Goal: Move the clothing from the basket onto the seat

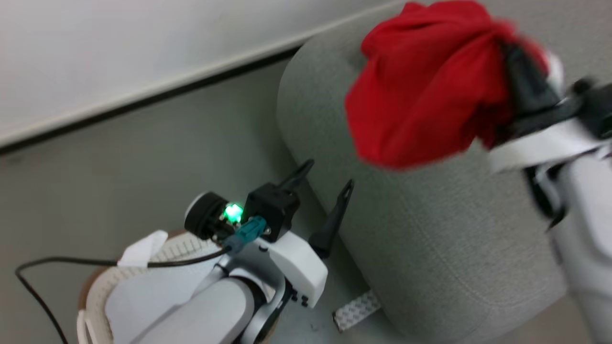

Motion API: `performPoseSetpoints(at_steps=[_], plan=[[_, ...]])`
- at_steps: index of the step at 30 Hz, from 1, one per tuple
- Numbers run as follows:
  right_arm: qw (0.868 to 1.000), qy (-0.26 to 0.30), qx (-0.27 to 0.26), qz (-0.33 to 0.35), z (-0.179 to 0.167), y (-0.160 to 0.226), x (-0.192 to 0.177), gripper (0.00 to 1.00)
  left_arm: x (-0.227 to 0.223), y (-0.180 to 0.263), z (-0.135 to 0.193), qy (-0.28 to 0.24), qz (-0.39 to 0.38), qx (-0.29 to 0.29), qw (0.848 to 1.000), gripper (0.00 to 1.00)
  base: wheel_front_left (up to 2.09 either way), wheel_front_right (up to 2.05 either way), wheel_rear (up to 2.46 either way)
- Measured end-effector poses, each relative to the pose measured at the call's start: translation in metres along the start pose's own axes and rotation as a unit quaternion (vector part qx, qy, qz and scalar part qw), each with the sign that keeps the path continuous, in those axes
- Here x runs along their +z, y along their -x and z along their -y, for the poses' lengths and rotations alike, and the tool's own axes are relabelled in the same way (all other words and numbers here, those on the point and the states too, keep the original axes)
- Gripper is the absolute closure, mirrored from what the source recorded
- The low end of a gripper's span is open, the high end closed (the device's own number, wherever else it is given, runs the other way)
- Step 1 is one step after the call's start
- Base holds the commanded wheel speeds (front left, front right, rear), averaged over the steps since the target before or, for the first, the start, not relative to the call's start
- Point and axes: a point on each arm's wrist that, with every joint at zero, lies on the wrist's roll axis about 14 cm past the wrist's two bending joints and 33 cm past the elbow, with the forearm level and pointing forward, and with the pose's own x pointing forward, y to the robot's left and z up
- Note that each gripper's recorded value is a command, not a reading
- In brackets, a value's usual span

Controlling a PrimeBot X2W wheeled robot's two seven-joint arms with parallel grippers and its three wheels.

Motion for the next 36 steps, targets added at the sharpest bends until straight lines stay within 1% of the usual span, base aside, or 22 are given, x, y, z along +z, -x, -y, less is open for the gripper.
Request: performPoseSetpoints(at_steps=[3, 6, 7, 9, 12, 15, 17, 19, 20, 21, 22, 23, 24, 28, 30, 31, 33, 36], plan=[[0.999, 0.032, -0.03, 0.023, 0.033, -0.034, 0.014, 1.0, -0.009, -0.008, -0.017, 0.007, 0.001, -0.002, 1.0, 0.0, 0.0, 0.0, 0.0], [0.994, 0.078, -0.068, 0.034, 0.073, -0.065, 0.026, 1.0, -0.018, -0.015, -0.04, 0.011, 0.005, 0.005, 1.0, 0.0, 0.0, 0.0, 0.0], [0.993, 0.085, -0.081, 0.034, 0.085, -0.075, 0.028, 1.0, -0.022, -0.016, -0.05, 0.014, 0.007, 0.012, 1.0, 0.0, 0.0, 0.0, 0.0], [0.989, 0.091, -0.11, 0.023, 0.106, -0.091, 0.02, 1.0, -0.034, -0.017, -0.068, 0.023, 0.005, 0.029, 0.999, 0.0, 0.0, 0.0, 0.0], [0.984, 0.106, -0.144, -0.02, 0.132, -0.103, -0.017, 1.0, -0.061, -0.013, -0.092, 0.043, -0.01, 0.053, 0.998, 0.0, 0.0, 0.0, 0.0], [0.978, 0.097, -0.171, -0.075, 0.144, -0.103, -0.071, 1.0, -0.088, -0.003, -0.109, 0.056, -0.029, 0.075, 0.995, 0.0, 0.0, 0.0, 0.0], [0.972, 0.089, -0.185, -0.116, 0.146, -0.096, -0.111, 1.0, -0.102, 0.005, -0.121, 0.058, -0.041, 0.091, 0.993, 0.0, 0.0, 0.0, 0.0], [0.964, 0.074, -0.196, -0.165, 0.143, -0.078, -0.158, 1.0, -0.112, 0.012, -0.13, 0.062, -0.05, 0.106, 0.991, 0.0, 0.0, 0.0, 0.0], [0.959, 0.071, -0.196, -0.193, 0.137, -0.067, -0.181, 0.86, -0.117, 0.016, -0.133, 0.063, -0.056, 0.112, 0.99, 0.0, 0.0, 0.0, 0.0], [0.954, 0.063, -0.196, -0.218, 0.131, -0.056, -0.201, 0.67, -0.12, 0.02, -0.135, 0.065, -0.059, 0.117, 0.989, 0.0, 0.0, 0.0, 0.0], [0.95, 0.061, -0.192, -0.237, 0.124, -0.046, -0.217, 0.53, -0.122, 0.023, -0.138, 0.066, -0.062, 0.122, 0.988, 0.0, 0.0, 0.0, 0.0], [0.948, 0.059, -0.191, -0.248, 0.12, -0.039, -0.225, 0.11, -0.122, 0.025, -0.139, 0.065, -0.062, 0.126, 0.988, 0.0, 0.0, 0.0, 0.0], [0.947, 0.053, -0.191, -0.254, 0.115, -0.034, -0.229, 0.0, -0.12, 0.027, -0.14, 0.063, -0.061, 0.13, 0.988, 0.0, 0.0, 0.0, 0.0], [0.949, 0.048, -0.184, -0.25, 0.104, -0.026, -0.223, 0.0, -0.107, 0.032, -0.147, 0.049, -0.047, 0.149, 0.986, 0.0, 0.0, 0.0, 0.0], [0.956, 0.046, -0.179, -0.23, 0.098, -0.028, -0.208, 0.0, -0.105, 0.036, -0.148, 0.043, -0.048, 0.155, 0.986, 0.0, 0.0, 0.0, 0.0], [0.958, 0.049, -0.175, -0.223, 0.096, -0.027, -0.202, 0.0, -0.102, 0.038, -0.147, 0.05, -0.046, 0.16, 0.985, 0.0, 0.0, 0.0, 0.0], [0.961, 0.056, -0.168, -0.212, 0.093, -0.018, -0.189, 0.0, -0.096, 0.042, -0.143, 0.067, -0.041, 0.166, 0.983, 0.0, 0.0, 0.0, 0.0], [0.968, 0.071, -0.151, -0.188, 0.087, -0.007, -0.165, 0.0, -0.08, 0.049, -0.137, 0.065, -0.026, 0.176, 0.982, 0.0, 0.0, 0.0, 0.0]])
